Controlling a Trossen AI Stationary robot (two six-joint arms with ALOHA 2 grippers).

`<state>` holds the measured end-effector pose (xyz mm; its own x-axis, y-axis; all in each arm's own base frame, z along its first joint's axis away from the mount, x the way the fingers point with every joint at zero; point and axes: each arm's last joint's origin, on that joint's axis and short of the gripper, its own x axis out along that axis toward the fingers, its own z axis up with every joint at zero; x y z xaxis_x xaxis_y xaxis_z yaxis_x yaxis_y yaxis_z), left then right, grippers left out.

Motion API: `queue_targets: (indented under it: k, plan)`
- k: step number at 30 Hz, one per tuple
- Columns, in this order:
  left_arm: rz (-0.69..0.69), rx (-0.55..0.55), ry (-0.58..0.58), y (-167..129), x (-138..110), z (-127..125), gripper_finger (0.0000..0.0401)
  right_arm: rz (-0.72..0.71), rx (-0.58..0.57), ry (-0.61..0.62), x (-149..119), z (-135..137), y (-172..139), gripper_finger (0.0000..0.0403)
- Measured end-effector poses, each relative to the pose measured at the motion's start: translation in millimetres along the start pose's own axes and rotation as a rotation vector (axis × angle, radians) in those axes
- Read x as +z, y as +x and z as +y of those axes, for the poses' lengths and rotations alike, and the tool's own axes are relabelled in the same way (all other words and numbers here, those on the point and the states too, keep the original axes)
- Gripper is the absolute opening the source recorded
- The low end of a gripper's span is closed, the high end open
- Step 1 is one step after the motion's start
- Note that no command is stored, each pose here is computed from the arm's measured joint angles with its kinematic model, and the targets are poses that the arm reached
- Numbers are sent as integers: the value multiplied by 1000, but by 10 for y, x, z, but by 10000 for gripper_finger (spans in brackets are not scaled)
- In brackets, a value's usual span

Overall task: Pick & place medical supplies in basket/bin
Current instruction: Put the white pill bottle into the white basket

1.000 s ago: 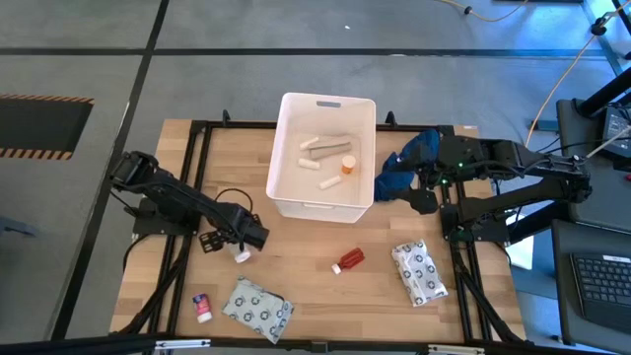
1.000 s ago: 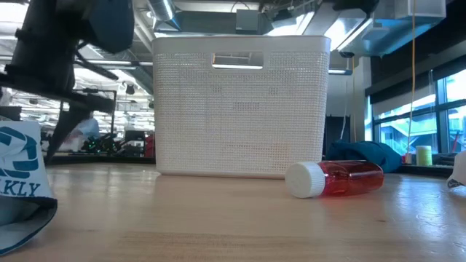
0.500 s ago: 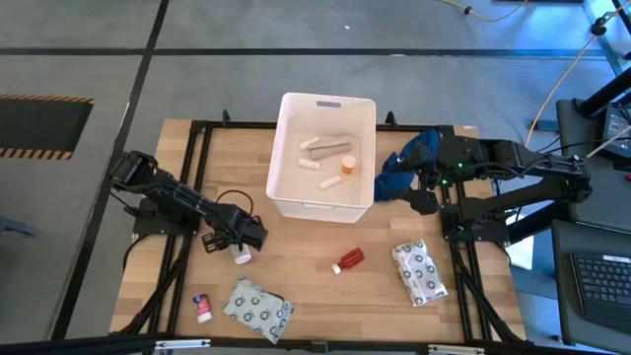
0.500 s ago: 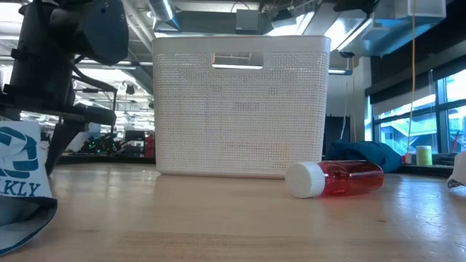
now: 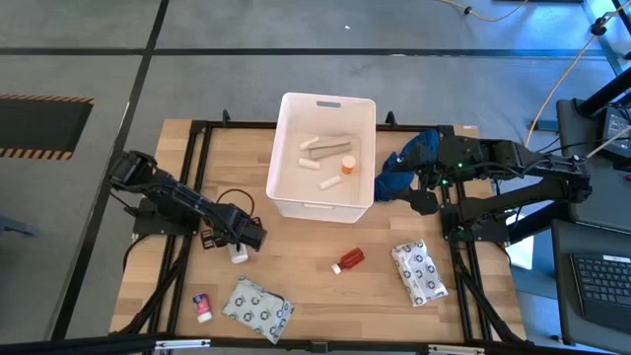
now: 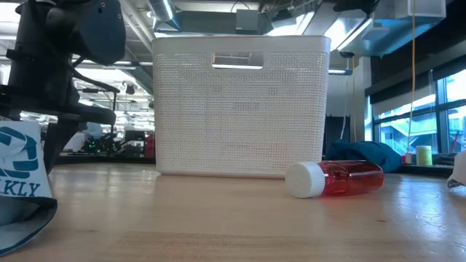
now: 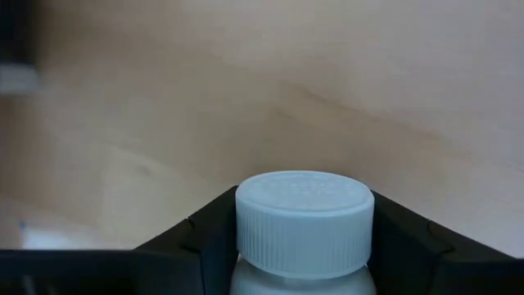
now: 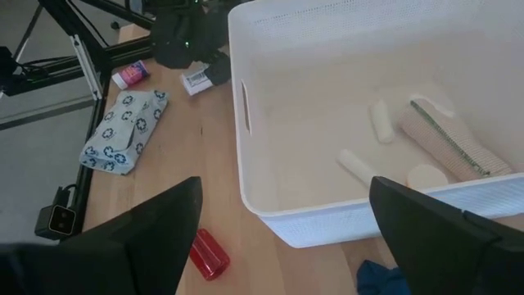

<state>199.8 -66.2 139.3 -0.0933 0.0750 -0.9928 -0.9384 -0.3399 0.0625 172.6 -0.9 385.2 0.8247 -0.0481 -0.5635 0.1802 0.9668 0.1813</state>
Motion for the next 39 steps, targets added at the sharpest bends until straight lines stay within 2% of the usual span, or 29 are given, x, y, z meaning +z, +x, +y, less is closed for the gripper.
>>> queue_targets:
  k: [6, 10, 17, 22, 26, 30, 34, 39]
  plan:
    - [-10, -126, 69, -173, 64, 31, 197, 0, 0, 0, 0, 0, 0, 351]
    - [-8, -270, 153, -422, 131, 65, 203, 0, 0, 0, 0, 0, 0, 351]
    - [-95, -679, 278, -1165, 337, 170, 197, 0, 0, 0, 0, 0, 0, 351]
    - [-272, -953, 382, -1787, 537, 303, 202, -1, 0, 0, 1, 0, 0, 351]
    - [-425, -1118, 482, -2250, 650, 343, 197, -1, 0, 0, 1, 0, 0, 351]
    - [-570, -1226, 580, -2600, 716, 283, 199, -1, 0, 0, 1, 1, -1, 351]
    - [-673, -1305, 698, -2808, 748, 116, 201, -1, 0, 0, 2, 0, -1, 351]
    - [-781, -1304, 806, -2906, 834, -163, 199, -1, 0, 0, 2, 1, -1, 351]
